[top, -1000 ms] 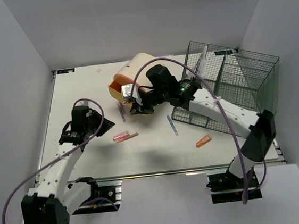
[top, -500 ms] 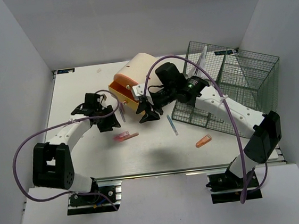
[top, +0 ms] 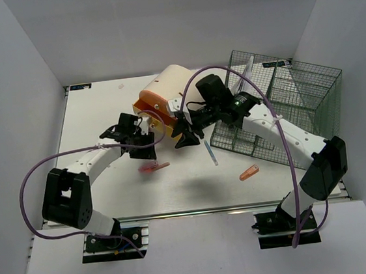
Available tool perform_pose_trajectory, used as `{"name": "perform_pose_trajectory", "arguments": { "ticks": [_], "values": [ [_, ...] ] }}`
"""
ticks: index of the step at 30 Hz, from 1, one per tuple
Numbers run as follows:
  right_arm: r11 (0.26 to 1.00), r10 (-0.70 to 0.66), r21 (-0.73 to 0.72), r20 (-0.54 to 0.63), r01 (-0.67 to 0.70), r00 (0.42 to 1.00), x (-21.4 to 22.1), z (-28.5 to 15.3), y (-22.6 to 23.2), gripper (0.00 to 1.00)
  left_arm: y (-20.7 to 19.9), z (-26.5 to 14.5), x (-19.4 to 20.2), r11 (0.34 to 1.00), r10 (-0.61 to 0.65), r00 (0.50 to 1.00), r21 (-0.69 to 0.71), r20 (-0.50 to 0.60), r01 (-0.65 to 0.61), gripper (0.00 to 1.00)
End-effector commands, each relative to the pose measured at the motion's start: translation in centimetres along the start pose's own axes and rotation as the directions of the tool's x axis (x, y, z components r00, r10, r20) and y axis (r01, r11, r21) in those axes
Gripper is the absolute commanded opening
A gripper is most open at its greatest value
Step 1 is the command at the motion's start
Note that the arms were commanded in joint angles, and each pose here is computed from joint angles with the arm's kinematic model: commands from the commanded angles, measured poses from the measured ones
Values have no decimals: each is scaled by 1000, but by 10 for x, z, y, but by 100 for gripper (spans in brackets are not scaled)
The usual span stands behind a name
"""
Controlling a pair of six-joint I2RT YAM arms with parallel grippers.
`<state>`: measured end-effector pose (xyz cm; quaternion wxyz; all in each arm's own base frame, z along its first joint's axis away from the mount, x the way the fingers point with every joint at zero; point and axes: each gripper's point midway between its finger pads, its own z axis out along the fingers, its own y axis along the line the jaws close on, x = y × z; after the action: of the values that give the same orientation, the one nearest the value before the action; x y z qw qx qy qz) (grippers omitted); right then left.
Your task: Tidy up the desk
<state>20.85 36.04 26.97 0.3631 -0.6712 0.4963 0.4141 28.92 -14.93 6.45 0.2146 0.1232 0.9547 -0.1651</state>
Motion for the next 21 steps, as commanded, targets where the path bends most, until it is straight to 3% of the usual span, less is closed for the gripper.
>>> {"name": "perform_pose_trajectory", "arguments": {
  "ticks": [1,14,21],
  "values": [
    [1000,-15,3,50,15,999,-15,-10,4,50,-1,-3,0,997,82,996,-14,28,-81,56],
    [1000,22,9,63,-23,998,-12,-17,-1,51,24,8,8,971,84,996,-226,18,-78,56],
    [999,39,17,66,-40,997,-11,-20,-4,51,19,14,14,973,99,995,-207,-4,-98,55]
  ]
}}
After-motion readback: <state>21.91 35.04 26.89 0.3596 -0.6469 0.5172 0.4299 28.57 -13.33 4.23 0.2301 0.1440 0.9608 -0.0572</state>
